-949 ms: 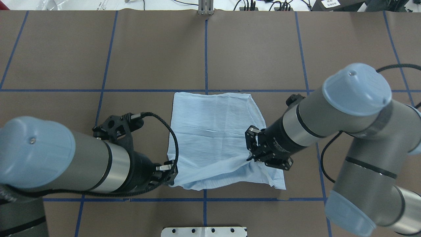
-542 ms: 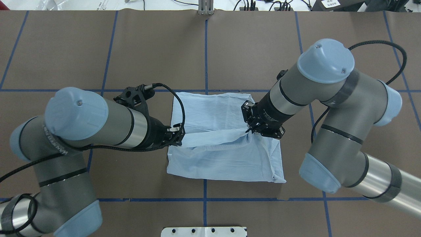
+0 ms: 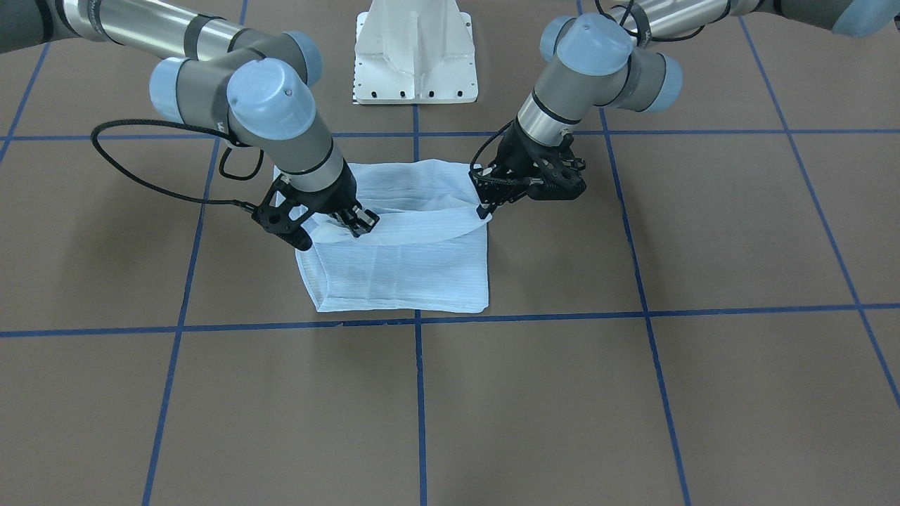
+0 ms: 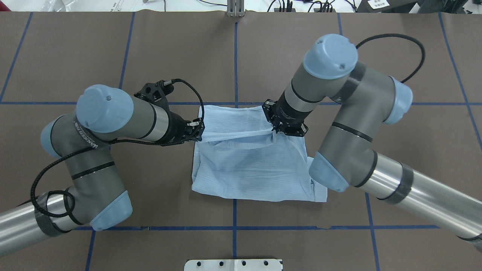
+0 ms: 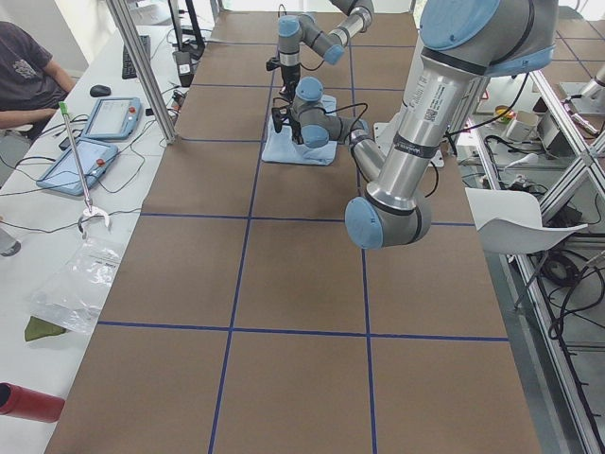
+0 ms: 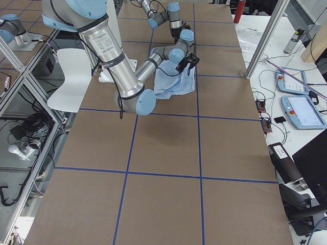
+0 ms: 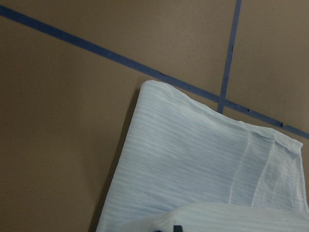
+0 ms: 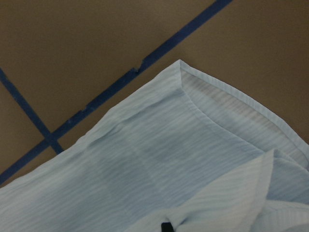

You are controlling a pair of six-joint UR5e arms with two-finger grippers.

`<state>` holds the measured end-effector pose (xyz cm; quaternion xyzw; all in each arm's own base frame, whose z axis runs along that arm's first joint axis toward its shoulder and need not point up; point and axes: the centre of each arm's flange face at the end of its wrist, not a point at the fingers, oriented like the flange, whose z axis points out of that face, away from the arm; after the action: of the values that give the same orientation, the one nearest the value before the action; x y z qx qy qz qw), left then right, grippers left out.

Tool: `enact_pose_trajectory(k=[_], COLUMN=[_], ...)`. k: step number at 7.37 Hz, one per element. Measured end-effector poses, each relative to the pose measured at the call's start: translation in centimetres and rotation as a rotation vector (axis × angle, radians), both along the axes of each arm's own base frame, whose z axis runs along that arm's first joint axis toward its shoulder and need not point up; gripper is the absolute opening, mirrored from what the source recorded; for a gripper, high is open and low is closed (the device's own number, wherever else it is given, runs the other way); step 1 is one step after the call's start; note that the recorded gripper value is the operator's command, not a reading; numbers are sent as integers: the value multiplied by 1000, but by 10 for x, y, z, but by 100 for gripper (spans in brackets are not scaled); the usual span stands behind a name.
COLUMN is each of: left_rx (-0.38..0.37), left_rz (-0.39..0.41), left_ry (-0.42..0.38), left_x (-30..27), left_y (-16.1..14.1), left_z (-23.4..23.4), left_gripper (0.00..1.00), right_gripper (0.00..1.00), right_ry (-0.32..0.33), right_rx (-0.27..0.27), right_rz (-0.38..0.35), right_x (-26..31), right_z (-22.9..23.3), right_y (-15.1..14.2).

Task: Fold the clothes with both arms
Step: 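Lift the near edge and fold it over toward the far edge with both grippers, then release the folded edge and raise both grippers away from the shirt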

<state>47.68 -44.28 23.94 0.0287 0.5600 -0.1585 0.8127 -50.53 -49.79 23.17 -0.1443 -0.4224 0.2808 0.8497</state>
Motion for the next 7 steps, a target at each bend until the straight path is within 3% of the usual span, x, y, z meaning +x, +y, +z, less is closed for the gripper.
enact_pose_trajectory(k=[3, 4, 5, 6, 7], left_rx=[25, 26, 28, 33, 34], left_rz=[-31, -37, -40, -43, -45], left_ry=[25, 26, 28, 34, 41], left_x=[12, 18, 21, 22, 22], left_y=[-35, -44, -49, -52, -53], left_z=[2, 11, 17, 17, 15], left_gripper=[0, 0, 25, 99, 100], right_gripper=[0, 64, 100, 100, 100], right_ry=[8, 8, 7, 3, -3], right_rx=[13, 16, 20, 25, 31], right_rz=[19, 22, 21, 21, 24], right_x=[-5, -3, -3, -4, -4], right_z=[22, 23, 23, 22, 22], right_y=[-29, -33, -35, -36, -38])
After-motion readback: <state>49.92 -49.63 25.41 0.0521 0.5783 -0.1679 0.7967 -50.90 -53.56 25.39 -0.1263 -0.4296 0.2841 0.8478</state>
